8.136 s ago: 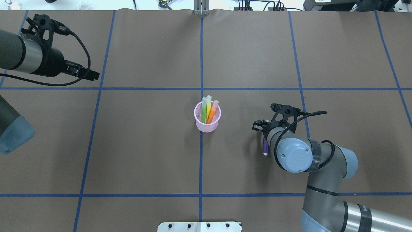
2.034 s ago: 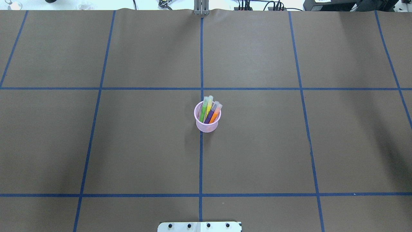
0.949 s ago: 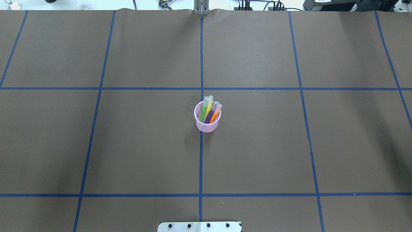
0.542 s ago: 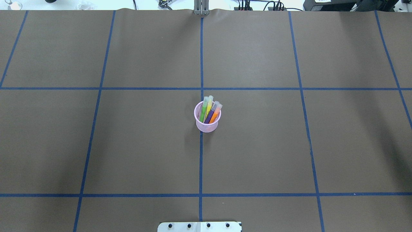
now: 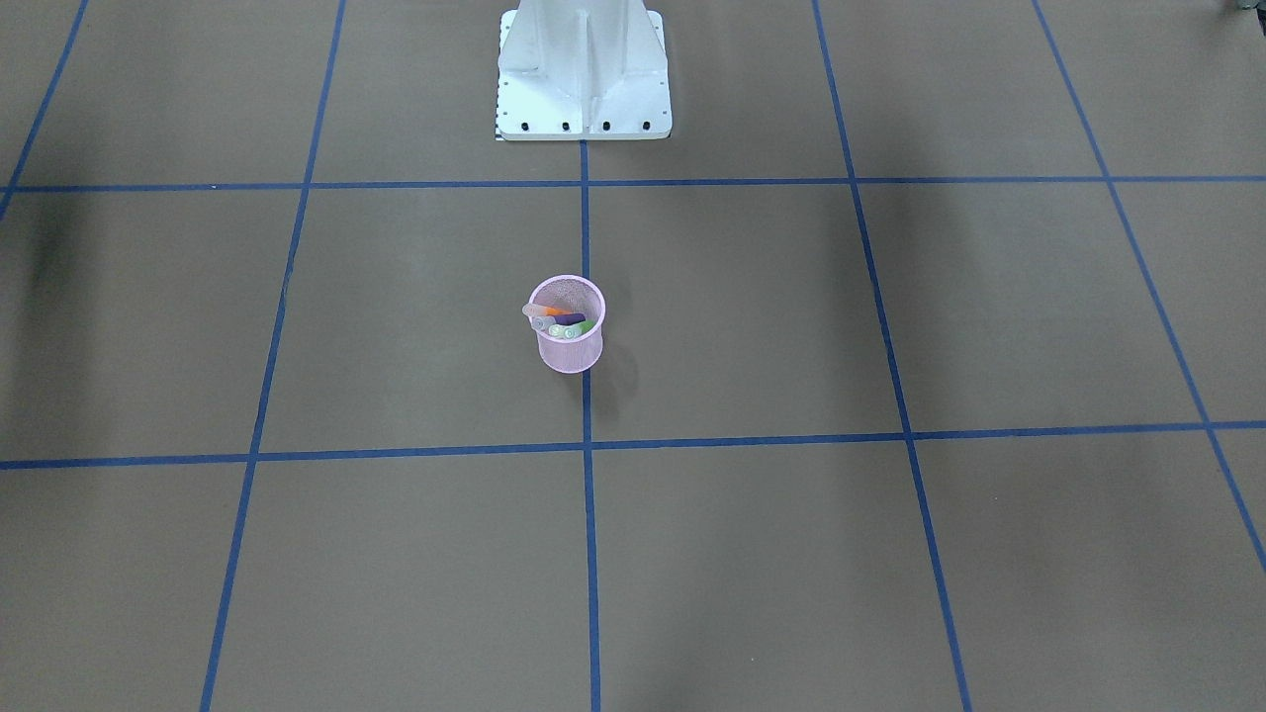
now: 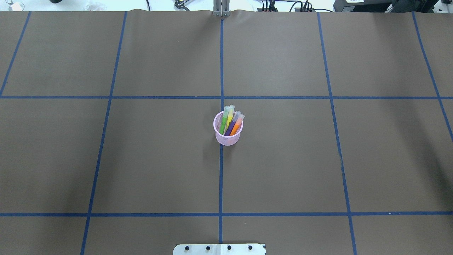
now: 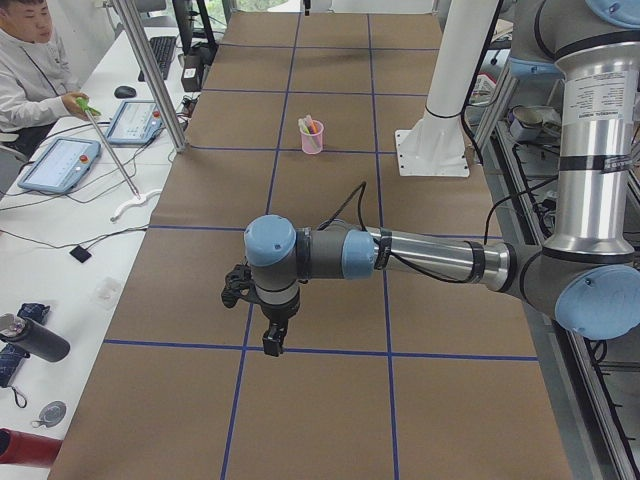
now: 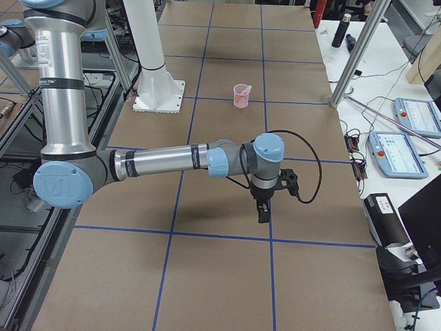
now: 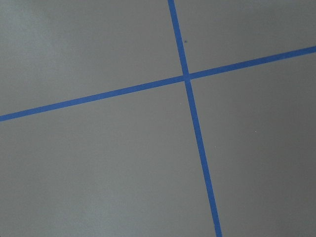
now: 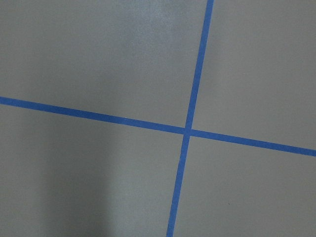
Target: Collect pens into pen holder
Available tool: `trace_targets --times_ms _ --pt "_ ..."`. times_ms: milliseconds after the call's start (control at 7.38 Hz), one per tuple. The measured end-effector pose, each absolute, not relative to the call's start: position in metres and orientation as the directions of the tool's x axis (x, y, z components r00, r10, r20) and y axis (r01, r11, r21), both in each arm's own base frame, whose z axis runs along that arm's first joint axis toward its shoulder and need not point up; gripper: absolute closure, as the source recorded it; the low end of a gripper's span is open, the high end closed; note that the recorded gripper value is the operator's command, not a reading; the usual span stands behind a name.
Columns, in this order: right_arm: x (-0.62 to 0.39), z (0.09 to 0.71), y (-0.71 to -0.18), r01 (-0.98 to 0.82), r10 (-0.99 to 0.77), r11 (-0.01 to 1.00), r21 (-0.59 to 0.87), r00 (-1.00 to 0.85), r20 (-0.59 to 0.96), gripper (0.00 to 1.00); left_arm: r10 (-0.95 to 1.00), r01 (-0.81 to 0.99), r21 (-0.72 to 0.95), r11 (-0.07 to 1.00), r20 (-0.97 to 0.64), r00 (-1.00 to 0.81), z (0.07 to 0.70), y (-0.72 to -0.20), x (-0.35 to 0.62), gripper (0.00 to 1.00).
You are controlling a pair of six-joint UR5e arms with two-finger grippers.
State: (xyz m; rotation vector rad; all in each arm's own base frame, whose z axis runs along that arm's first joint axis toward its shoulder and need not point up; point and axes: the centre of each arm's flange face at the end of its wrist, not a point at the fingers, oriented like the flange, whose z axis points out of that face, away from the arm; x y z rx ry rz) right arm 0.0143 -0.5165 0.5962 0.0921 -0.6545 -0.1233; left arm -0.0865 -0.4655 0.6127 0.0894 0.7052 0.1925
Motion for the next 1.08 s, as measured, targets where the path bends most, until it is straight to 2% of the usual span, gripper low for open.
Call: trace_targets --times_ms 1085 --pt "0.0159 0.6016 -0.5100 0.084 -0.136 0.990 0.114 0.785 0.604 0.01 0.202 -0.145 0.142 0.979 -0.636 0.745 0.6144 -0.4625 -0.0864 0.00"
